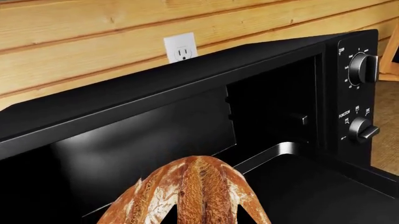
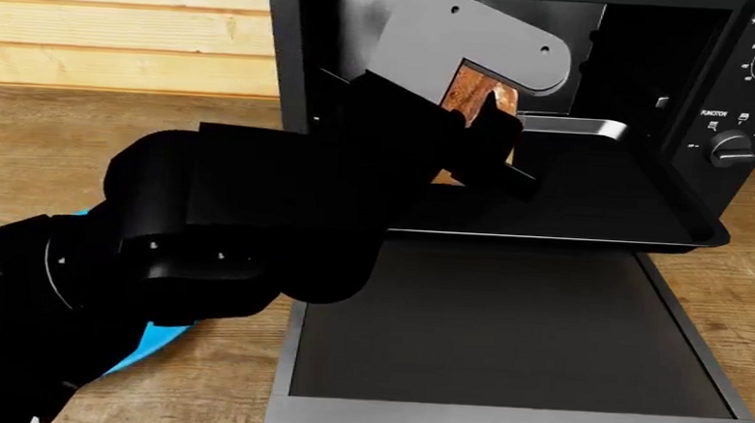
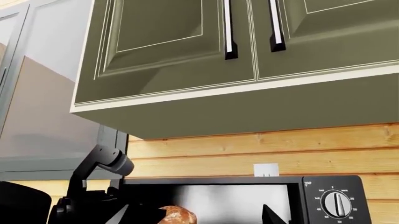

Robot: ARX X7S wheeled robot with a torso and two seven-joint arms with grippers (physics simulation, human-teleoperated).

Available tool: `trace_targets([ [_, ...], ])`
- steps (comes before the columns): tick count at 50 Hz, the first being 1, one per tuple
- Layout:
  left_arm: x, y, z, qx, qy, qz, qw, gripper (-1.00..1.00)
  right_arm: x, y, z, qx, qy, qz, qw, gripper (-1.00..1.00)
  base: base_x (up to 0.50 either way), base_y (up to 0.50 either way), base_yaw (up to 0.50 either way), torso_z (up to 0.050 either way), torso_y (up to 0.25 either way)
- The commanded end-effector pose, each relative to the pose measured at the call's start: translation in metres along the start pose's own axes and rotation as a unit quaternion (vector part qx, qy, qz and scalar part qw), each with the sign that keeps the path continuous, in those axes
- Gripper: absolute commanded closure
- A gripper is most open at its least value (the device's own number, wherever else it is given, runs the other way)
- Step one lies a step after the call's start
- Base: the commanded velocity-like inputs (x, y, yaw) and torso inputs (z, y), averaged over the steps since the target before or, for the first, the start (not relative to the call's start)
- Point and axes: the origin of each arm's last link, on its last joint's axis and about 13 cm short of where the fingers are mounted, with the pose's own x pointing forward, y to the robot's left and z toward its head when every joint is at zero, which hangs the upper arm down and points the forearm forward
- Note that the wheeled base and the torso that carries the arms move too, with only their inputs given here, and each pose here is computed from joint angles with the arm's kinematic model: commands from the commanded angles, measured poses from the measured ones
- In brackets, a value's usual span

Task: Place the scone on the tray of the toaster oven.

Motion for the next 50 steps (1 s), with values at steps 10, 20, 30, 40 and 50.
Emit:
trace_targets([
  [10,-0.002,0.001,0.003,-0.011,-0.001,0.004,1.0,-1.0,-0.001,-0.001,0.0,0.001,-0.002,0.001,1.0,-1.0,0.0,0.0,0.0,0.0,0.0],
  [20,-0.008,0.0,0.008,-0.014,-0.004,0.005,1.0,-1.0,0.0,0.0,0.002,0.002,-0.003,0.003,1.0,-1.0,0.0,0.0,0.0,0.0,0.0],
  [30,-0.026,-0.001,0.016,-0.024,-0.011,0.0,1.0,-1.0,0.001,0.003,0.006,0.001,-0.007,0.009,1.0,-1.0,0.0,0.0,0.0,0.0,0.0],
  [40,-0.057,-0.004,0.028,-0.031,-0.031,-0.009,0.999,-1.0,0.002,0.005,0.008,0.001,-0.01,0.017,1.0,-1.0,0.0,0.0,0.0,0.0,0.0],
  [50,-0.075,0.0,0.03,-0.034,-0.055,0.0,0.998,-1.0,0.003,0.006,0.008,-0.003,-0.017,0.018,1.0,-1.0,0.0,0.0,0.0,0.0,0.0],
])
